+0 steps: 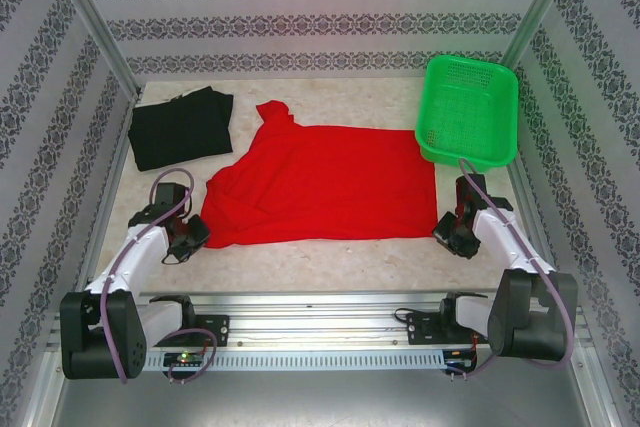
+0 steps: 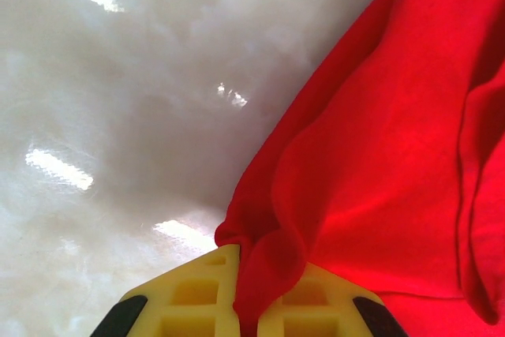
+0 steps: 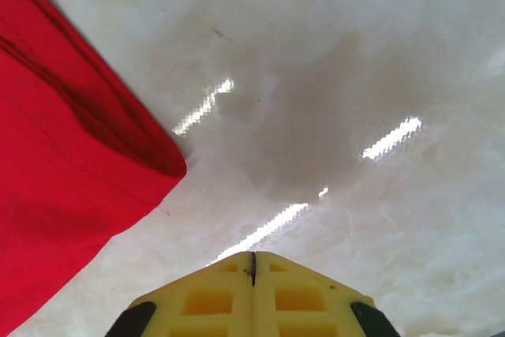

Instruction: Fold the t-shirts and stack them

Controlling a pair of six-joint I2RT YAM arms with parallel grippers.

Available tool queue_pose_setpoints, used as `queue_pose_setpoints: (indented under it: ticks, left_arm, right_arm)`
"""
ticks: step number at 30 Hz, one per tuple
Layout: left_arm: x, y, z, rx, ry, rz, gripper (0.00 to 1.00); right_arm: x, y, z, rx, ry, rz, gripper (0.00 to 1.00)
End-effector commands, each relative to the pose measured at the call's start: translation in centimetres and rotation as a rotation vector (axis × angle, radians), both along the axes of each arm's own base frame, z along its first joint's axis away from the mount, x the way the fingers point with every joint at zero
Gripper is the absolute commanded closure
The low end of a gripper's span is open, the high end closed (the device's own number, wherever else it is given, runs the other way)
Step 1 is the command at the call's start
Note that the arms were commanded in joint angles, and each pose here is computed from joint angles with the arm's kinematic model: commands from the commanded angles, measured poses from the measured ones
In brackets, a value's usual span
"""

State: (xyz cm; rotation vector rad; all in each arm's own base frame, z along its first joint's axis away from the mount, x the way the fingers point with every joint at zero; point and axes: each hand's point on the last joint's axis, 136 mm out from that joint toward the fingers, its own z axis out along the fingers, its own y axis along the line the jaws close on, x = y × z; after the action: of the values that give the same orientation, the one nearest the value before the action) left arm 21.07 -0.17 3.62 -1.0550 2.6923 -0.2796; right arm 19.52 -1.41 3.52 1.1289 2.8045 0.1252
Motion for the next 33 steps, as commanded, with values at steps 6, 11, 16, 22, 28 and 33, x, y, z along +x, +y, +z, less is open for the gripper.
queue_pose_setpoints:
  ticks: [6,11,16,22,28,33]
  left_arm:
    - [-1.4,1.1,-0.6,0.040,0.035,0.067,0.89]
    - [-0.8,1.0,-0.6,0.036,0.016,0.068,0.88]
    - [0.1,0.9,-0.7,0.025,-0.005,0.066,0.86]
    - [0.4,1.1,-0.7,0.031,-0.006,0.070,0.86]
    - [0.8,0.8,-0.9,0.015,-0.018,0.065,0.86]
    - [0.7,1.0,-0.6,0.022,-0.013,0.066,0.85]
  right_arm:
    - [0.6,1.3,0.0,0.060,-0.071,0.006,0.67]
    - [2.2,1.6,0.1,0.081,-0.116,0.019,0.58]
    - [4.6,2.0,-0.2,0.115,-0.154,0.018,0.57]
    - [5.9,2.3,-2.0,0.146,-0.146,-0.011,0.62]
    - [6.8,1.3,-2.9,0.096,-0.144,-0.031,0.95]
    - [5.1,0.5,-2.2,0.053,-0.128,-0.072,1.00]
